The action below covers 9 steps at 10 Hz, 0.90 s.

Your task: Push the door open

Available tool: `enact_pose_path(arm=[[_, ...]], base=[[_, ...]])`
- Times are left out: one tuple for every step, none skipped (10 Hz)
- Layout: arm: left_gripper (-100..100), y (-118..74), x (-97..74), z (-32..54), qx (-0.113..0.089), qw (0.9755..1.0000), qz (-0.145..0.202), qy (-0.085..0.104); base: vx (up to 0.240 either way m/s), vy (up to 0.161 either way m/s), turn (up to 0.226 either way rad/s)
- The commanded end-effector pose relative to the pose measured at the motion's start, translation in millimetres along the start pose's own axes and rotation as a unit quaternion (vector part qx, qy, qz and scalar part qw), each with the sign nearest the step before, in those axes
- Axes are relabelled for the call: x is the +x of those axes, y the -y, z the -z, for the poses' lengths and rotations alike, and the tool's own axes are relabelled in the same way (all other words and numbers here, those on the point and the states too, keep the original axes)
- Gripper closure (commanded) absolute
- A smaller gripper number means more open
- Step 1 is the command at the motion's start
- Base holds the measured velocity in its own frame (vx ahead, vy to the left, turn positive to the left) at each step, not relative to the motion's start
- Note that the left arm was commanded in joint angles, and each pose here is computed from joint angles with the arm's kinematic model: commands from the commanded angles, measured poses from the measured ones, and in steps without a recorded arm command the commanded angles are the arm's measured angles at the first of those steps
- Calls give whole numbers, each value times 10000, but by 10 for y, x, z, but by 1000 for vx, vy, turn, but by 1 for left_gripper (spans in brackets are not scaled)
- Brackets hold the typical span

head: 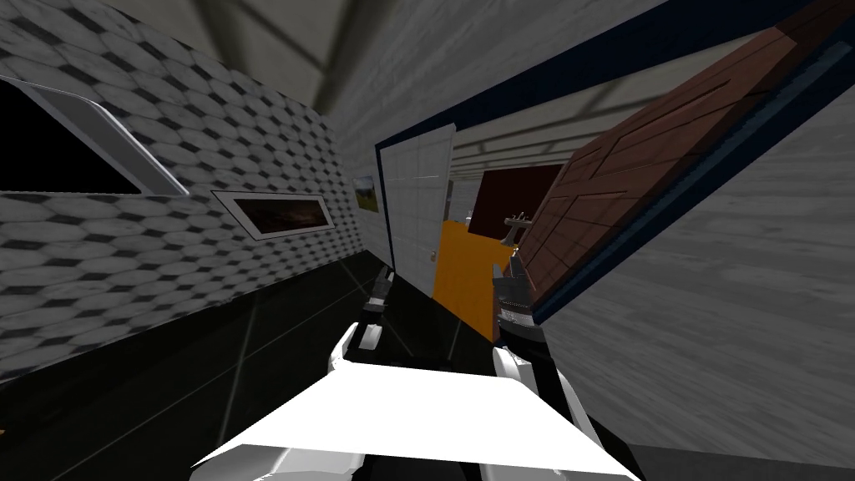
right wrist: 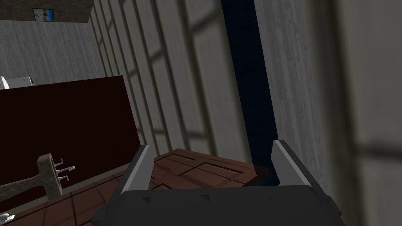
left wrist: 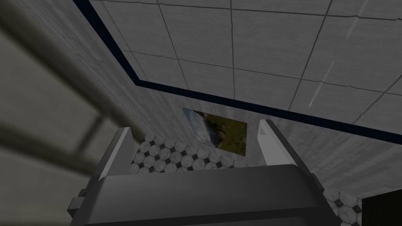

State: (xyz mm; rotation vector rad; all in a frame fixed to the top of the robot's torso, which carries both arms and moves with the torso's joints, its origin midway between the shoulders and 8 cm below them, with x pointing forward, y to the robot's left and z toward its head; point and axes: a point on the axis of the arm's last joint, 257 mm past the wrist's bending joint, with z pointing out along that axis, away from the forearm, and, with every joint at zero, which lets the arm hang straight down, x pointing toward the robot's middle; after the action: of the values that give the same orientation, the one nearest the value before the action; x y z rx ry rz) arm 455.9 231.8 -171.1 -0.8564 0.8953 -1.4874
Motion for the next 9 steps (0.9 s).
enact_pose_path(arm=[[-100, -121, 23, 2, -84, 9999, -24, -62], [-100, -161, 19, 20, -130, 9999, -22, -56], [-100, -250, 32, 27, -207, 9997, -36, -91], [-100, -338, 46, 35, -284, 9995, -50, -126], [-100, -424, 62, 44, -360, 9992, -60, -160], [-100, -510, 79, 55, -436, 9988, -70, -193], [-100, -570, 98, 52, -483, 9985, -80, -232], [-100, -594, 95, 66, -513, 9984, -79, -228], [-100, -677, 112, 78, -589, 9979, -88, -263]], base=[[99, 15, -77], [64, 9, -29], [58, 4, -59], [74, 9, -80], [98, 10, -82], [107, 11, -74], [104, 8, -81], [62, 11, -31], [48, 9, -52]])
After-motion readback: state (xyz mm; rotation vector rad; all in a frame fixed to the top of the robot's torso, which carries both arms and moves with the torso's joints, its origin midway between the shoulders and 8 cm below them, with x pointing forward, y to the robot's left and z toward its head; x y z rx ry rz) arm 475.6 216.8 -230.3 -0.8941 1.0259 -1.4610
